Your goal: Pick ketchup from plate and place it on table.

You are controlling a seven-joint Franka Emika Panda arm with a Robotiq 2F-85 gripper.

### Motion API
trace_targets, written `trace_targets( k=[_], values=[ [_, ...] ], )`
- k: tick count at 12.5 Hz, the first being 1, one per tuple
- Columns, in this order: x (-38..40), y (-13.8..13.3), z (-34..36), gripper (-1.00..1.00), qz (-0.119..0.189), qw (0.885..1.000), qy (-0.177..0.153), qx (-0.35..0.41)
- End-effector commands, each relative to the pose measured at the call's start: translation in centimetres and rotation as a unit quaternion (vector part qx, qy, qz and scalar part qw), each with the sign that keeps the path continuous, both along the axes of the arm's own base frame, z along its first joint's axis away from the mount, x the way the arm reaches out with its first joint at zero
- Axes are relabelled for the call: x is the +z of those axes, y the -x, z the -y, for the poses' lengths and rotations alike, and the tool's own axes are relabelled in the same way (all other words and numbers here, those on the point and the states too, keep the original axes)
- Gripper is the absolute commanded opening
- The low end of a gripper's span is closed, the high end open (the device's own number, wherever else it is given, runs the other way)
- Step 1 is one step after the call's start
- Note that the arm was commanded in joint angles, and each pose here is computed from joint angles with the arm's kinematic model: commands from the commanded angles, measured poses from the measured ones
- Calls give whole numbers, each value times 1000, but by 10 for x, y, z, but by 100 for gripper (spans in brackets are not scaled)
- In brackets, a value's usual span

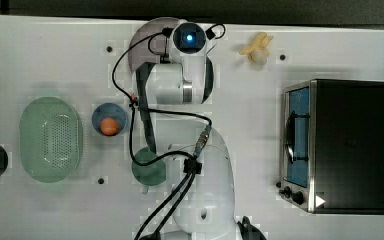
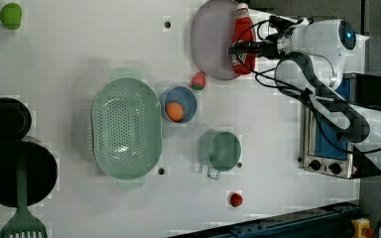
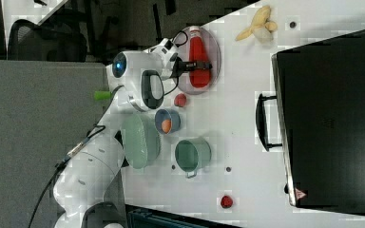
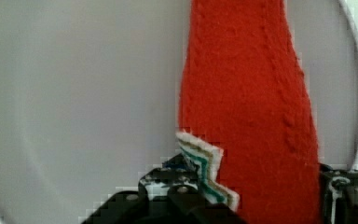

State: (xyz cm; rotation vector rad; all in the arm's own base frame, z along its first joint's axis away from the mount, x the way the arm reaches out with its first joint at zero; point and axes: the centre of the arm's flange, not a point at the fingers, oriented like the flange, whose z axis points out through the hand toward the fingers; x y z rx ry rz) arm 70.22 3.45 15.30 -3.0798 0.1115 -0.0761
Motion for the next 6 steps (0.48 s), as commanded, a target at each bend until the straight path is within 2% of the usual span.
trace_targets(
  k=[1, 4, 6],
  values=[
    [115, -20, 11, 17, 65, 997, -15, -26],
    [193, -1, 28, 17, 27, 999, -12, -35],
    [243, 22, 42, 17, -6, 999, -5, -41]
  ],
)
